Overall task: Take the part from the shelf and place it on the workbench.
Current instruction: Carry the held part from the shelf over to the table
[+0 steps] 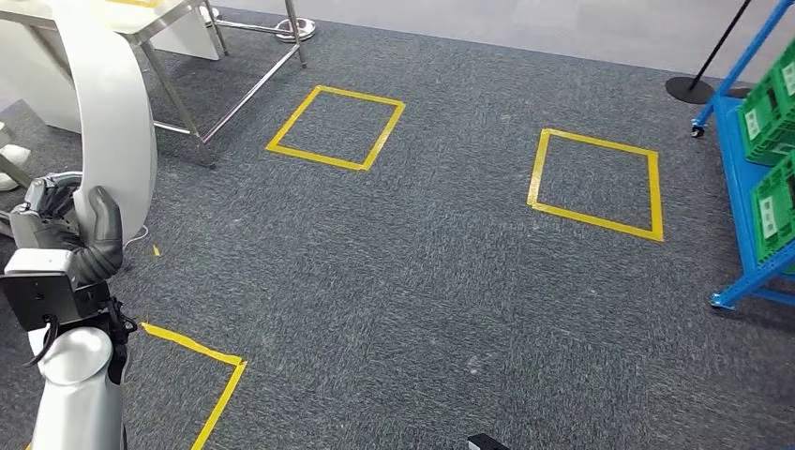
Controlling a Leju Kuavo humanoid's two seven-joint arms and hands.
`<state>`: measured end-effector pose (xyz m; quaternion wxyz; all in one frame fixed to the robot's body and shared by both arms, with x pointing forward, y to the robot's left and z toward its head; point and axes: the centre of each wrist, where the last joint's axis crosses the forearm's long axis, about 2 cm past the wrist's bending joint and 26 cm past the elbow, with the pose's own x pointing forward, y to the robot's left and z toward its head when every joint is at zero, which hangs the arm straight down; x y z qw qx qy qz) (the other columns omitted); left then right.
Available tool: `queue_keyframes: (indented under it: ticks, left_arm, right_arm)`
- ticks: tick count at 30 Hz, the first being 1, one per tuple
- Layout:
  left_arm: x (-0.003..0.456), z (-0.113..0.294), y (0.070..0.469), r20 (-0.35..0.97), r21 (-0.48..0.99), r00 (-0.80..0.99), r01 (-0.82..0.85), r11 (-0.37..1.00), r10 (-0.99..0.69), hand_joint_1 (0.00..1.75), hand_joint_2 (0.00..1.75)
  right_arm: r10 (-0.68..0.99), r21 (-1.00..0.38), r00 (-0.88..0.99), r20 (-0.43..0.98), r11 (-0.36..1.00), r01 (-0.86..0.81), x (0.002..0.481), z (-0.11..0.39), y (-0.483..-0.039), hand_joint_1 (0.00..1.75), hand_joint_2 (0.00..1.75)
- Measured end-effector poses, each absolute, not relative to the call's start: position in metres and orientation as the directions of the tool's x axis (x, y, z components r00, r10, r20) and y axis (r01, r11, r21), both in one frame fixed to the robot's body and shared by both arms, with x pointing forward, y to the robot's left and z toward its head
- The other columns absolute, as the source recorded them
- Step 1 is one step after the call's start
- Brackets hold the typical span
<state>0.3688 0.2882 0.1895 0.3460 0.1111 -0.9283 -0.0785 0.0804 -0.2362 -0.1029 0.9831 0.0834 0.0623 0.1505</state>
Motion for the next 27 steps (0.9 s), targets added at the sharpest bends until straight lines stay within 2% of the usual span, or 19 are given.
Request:
queue_keyframes:
  ticks: [11,27]
  left_arm:
    - [0.374,0.196,0.289,0.625,0.223,-0.735,-0.158,0.962,-0.265,1.75,1.75]
    - [0.361,0.185,0.280,0.639,0.209,-0.725,-0.158,0.965,-0.257,1.75,1.75]
  right_arm:
    - [0.353,0.168,0.930,-0.100,0.927,-0.334,0.080,-0.103,-0.236,0.00,0.00]
    - [0.406,0.160,0.909,-0.096,0.907,-0.389,0.070,-0.105,-0.240,0.00,0.00]
